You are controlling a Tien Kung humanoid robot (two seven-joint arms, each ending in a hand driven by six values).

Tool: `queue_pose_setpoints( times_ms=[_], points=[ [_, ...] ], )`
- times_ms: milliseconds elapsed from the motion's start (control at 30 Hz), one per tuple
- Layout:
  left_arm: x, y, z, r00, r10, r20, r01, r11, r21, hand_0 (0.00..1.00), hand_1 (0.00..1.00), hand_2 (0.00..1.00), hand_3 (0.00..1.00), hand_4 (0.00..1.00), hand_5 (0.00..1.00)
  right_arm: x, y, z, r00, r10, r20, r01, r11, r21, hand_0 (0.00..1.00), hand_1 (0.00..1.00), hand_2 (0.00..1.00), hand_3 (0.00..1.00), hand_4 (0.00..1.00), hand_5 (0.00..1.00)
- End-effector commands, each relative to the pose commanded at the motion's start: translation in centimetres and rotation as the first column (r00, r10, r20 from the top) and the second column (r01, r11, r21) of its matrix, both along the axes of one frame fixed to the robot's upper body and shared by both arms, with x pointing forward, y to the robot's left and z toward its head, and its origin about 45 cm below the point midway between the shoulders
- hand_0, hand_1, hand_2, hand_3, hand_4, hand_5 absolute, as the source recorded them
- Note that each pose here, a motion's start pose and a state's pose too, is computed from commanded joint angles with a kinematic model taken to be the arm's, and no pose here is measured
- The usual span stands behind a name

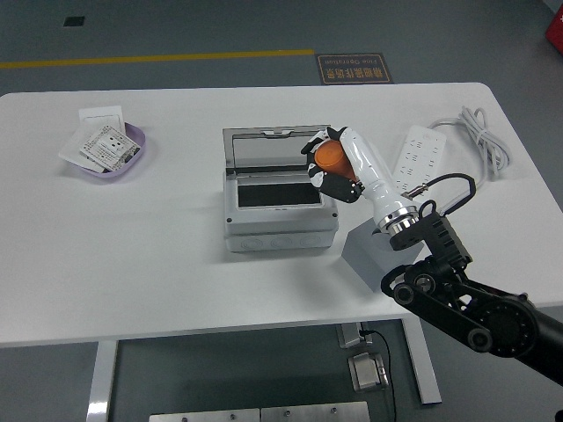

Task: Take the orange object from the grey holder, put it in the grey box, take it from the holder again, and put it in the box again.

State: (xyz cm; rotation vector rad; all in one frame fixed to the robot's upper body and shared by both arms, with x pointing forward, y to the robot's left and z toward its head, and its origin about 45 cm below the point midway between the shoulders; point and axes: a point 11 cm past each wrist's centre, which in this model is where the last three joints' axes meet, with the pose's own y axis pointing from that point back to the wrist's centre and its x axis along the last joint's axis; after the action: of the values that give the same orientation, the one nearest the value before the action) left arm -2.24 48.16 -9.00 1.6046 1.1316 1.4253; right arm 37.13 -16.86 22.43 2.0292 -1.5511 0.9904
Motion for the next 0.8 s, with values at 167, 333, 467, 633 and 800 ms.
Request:
queue_pose_setpoints(
  times_ms=[167, 333, 467, 633, 800],
  points=[
    [0.11, 0.1, 0.0, 1.000, -0.001, 0.001, 0.001, 1.000, 0.001, 0.645, 0.697, 0.606, 0.600, 0.612, 0.159, 0.9, 1.9, -0.3, 0.999, 0.036, -0.011, -0.037, 0.996, -0.087, 0.002, 0.049, 0.279, 0.212, 0.002, 0.040],
    [0.25, 0.0, 0.0, 1.000, -0.003, 0.002, 0.003, 1.000, 0.000, 0.644, 0.699, 0.606, 0.600, 0.612, 0.160, 1.6, 3.6, -0.9, 0.996, 0.086, -0.018, -0.088, 0.980, -0.179, 0.002, 0.040, 0.274, 0.204, 0.002, 0.040],
    [0.40, 0.0, 0.0, 1.000, -0.005, 0.004, 0.005, 1.000, -0.001, 0.644, 0.701, 0.606, 0.599, 0.611, 0.160, 2.1, 4.6, -1.2, 0.991, 0.133, -0.019, -0.133, 0.955, -0.266, 0.002, 0.043, 0.275, 0.204, 0.002, 0.041],
    [0.50, -0.1, 0.0, 1.000, -0.007, 0.005, 0.007, 1.000, -0.005, 0.644, 0.703, 0.605, 0.597, 0.607, 0.161, 2.4, 5.6, -1.8, 0.982, 0.185, -0.026, -0.183, 0.921, -0.343, 0.002, 0.043, 0.275, 0.205, 0.002, 0.039],
    [0.62, -0.1, 0.0, 1.000, -0.012, 0.005, 0.012, 1.000, -0.005, 0.644, 0.703, 0.605, 0.595, 0.605, 0.160, 2.4, 6.4, -2.3, 0.970, 0.241, -0.034, -0.233, 0.884, -0.405, 0.002, 0.044, 0.278, 0.209, 0.002, 0.035]
  ],
)
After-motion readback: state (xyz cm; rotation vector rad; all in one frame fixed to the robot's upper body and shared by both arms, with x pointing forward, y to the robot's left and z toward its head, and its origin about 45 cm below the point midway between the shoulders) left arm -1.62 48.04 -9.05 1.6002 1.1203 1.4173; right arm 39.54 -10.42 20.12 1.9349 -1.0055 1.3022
